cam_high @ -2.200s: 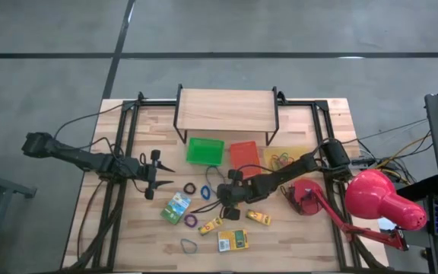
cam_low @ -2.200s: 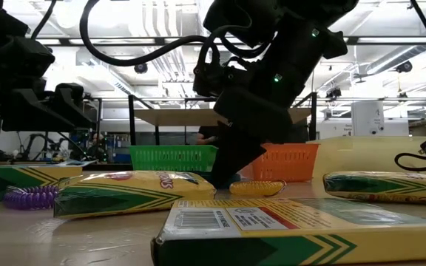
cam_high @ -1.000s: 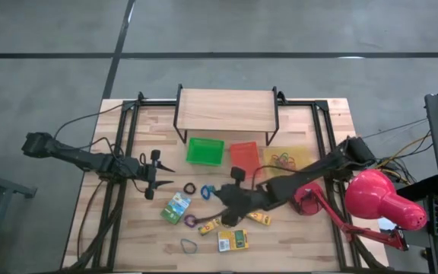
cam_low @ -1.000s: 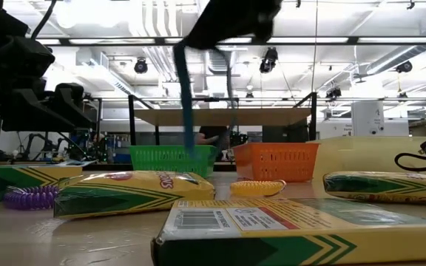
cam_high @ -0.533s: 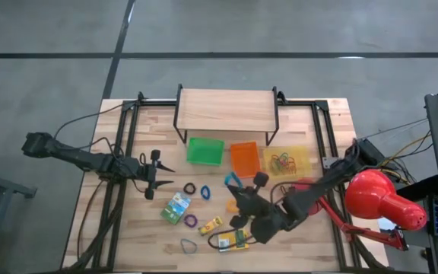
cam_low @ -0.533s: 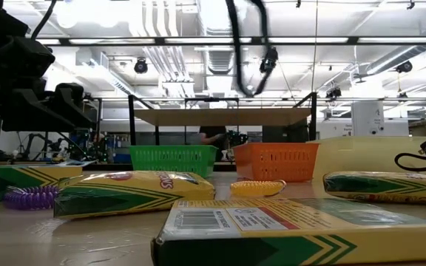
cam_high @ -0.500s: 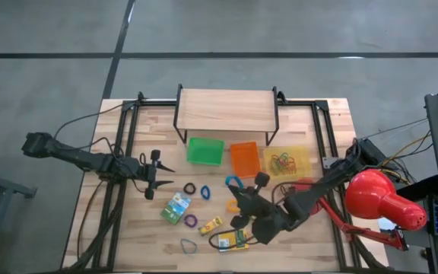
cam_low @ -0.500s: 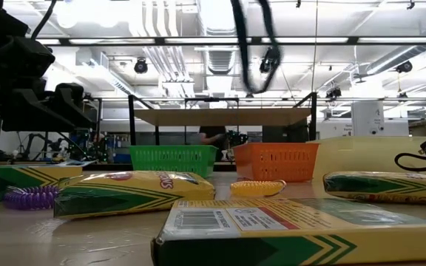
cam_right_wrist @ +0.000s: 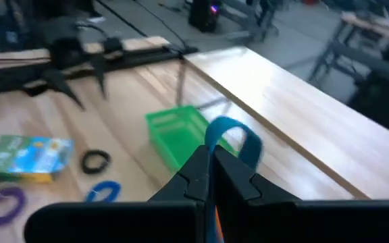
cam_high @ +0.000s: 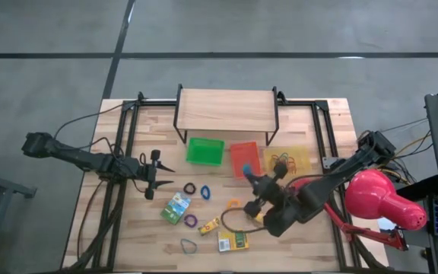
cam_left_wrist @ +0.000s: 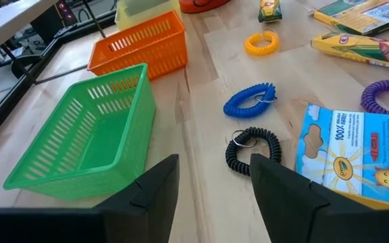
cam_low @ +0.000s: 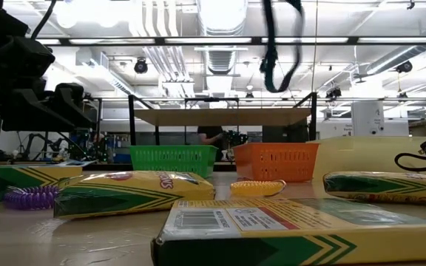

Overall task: Pick & Place Office Desk Supplies
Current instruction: Put the left blue rubber band into the yellow bin

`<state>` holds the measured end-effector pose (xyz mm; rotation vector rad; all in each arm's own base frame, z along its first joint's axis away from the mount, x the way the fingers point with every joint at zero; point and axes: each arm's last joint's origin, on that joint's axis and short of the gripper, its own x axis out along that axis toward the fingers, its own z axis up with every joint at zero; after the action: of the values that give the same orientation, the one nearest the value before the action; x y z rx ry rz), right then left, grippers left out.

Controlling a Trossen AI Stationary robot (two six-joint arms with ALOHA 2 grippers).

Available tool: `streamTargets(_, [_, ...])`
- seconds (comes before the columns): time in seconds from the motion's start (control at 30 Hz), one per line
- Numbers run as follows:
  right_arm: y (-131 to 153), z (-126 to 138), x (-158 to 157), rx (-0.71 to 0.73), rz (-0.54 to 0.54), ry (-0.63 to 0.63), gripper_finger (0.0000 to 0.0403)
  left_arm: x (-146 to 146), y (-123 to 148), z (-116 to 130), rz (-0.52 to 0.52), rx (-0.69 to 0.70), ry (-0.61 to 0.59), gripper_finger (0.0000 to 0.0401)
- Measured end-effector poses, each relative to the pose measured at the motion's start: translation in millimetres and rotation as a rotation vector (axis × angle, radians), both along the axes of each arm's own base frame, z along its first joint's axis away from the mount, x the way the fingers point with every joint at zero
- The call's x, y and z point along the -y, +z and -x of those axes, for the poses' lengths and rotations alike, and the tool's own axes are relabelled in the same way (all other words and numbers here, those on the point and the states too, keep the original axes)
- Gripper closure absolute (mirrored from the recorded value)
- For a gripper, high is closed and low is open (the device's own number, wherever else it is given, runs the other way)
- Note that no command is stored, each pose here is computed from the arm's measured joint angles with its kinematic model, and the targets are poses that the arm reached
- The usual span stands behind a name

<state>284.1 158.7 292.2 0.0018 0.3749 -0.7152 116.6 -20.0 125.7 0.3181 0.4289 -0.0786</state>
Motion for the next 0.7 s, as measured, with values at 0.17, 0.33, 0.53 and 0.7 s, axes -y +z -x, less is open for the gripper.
streamTargets(0.17, [7,21,15,0.017,-0.063,-0.091,0.0394,0,0,0,-0.001,0.000,0.000,0.0217])
streamTargets(0.33, [13,37,27,0.026,-0.136,-0.155,0.0394,0,0,0,-0.002,0.000,-0.001,0.0217])
streamTargets(0.53, [13,50,42,-0.047,-0.198,-0.227,0.0394,0,0,0,-0.002,0.000,-0.001,0.0217])
streamTargets(0.7, [7,60,55,-0.105,-0.219,-0.335,0.0394,0,0,0,-0.002,0.000,-0.001,0.0217])
